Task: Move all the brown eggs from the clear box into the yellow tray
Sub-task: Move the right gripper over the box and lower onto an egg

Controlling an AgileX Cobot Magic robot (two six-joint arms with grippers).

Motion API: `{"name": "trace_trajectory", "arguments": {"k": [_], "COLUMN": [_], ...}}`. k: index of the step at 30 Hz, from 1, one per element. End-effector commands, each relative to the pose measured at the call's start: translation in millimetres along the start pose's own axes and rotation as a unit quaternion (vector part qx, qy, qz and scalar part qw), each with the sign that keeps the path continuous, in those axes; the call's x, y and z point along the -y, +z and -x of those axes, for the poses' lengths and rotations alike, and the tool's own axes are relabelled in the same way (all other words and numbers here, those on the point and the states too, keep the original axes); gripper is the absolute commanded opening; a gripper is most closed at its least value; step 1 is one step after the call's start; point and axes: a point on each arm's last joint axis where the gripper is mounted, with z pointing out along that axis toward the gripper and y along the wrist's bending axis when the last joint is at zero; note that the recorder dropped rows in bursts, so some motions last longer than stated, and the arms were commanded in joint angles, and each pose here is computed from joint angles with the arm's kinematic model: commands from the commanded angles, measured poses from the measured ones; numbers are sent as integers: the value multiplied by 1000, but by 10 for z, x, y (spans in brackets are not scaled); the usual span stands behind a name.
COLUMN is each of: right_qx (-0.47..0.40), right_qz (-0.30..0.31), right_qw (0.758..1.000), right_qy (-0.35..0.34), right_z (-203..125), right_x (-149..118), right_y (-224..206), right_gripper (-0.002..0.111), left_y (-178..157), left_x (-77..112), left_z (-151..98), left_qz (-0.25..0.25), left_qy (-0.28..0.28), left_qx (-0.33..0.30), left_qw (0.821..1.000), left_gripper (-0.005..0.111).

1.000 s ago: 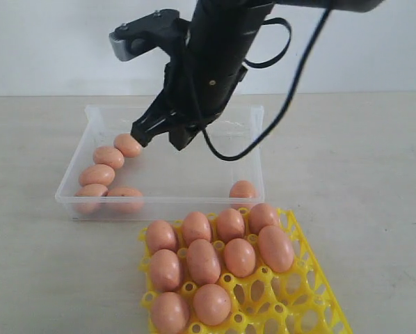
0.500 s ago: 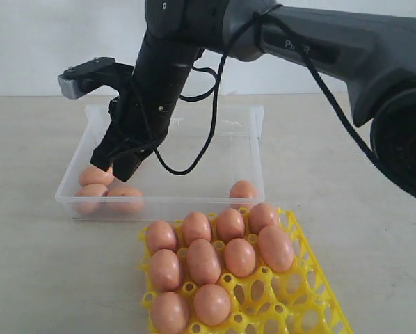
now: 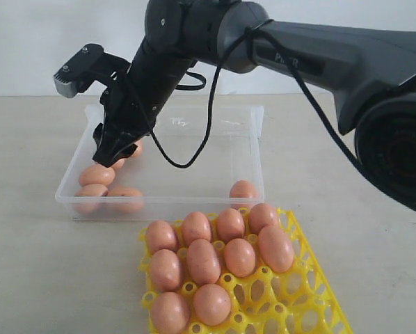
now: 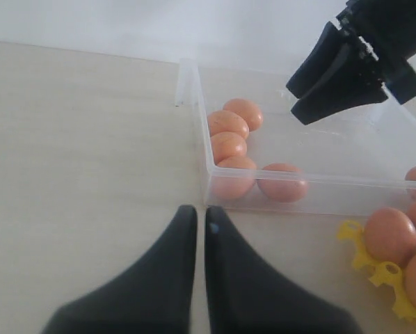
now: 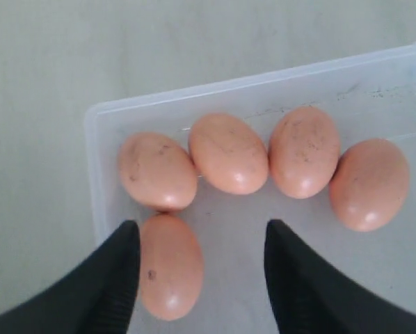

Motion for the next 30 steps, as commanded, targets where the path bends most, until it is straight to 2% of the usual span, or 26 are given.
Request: {"name": "trace_trajectory", "arguments": {"k": [1, 5, 17, 24, 30], "right_qx": [26, 14, -35, -64, -61], "right_qz": [-43, -38, -25, 10, 10], "right_qw": [998, 997, 997, 997, 996], "right_qy": [31, 67, 61, -36, -66], "right_z": [-18, -107, -286, -322, -302], "right_x": [134, 150, 148, 89, 89], "right_y": [109, 278, 491, 452, 419], "right_gripper": [48, 48, 48, 48, 51], "left_y": [7, 7, 7, 7, 7], "left_x": [-2, -2, -2, -2, -2], "left_z": [-8, -8, -8, -8, -8], "left_qz": [0, 0, 0, 0, 0], "left_qy": [4, 4, 4, 4, 4], "left_qx": [-1, -1, -1, -1, -1], "left_qw": [1000, 1000, 1000, 1000, 1000], "left_gripper": [4, 4, 4, 4, 4]}}
